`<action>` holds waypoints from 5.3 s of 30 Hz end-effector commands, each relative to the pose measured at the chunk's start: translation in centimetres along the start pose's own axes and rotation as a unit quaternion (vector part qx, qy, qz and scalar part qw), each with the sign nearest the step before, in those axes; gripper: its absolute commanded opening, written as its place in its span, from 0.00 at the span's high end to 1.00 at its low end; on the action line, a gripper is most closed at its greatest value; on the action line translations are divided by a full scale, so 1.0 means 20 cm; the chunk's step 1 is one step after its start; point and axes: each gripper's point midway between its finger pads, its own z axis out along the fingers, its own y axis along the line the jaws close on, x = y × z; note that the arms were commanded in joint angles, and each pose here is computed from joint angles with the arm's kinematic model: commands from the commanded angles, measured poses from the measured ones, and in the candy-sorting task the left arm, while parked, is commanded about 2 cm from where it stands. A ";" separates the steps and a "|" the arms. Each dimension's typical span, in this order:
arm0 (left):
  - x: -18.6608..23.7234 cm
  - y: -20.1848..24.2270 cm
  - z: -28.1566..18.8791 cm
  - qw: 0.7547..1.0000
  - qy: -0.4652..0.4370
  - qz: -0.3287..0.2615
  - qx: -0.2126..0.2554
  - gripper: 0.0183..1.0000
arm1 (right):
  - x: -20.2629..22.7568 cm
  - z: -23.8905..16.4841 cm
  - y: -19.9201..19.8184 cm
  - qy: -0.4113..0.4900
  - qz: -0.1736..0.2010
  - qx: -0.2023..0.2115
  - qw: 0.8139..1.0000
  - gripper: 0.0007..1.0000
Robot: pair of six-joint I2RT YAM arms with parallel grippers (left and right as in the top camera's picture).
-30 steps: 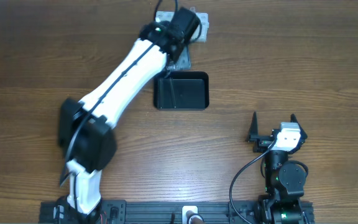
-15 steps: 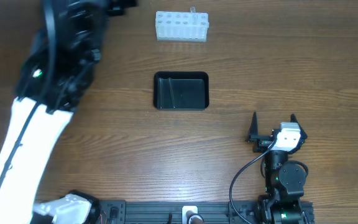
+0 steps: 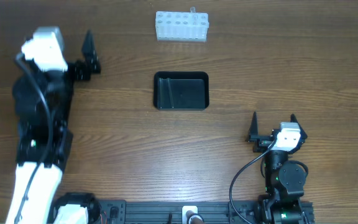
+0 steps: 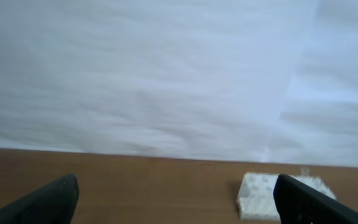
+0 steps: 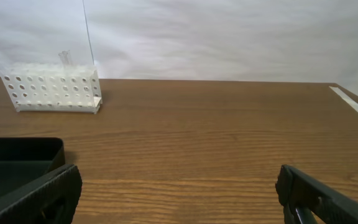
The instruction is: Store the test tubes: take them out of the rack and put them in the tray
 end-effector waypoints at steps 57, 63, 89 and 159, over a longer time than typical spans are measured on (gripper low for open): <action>0.90 0.05 -0.52 0.999 0.015 0.014 0.032 0.00 | 0.01 0.00 -0.01 0.003 0.001 0.008 1.000 0.01; 0.91 0.05 -0.52 0.999 0.016 0.014 0.032 0.00 | 0.01 0.00 -0.01 0.003 0.001 0.008 1.000 0.01; 0.91 0.05 -0.52 0.999 0.016 0.014 0.032 0.00 | 0.01 0.00 -0.02 0.001 0.001 0.008 1.000 0.01; 0.91 0.05 -0.52 0.999 0.016 0.014 0.032 0.00 | -0.09 1.59 1.17 0.228 0.037 -0.062 0.971 0.01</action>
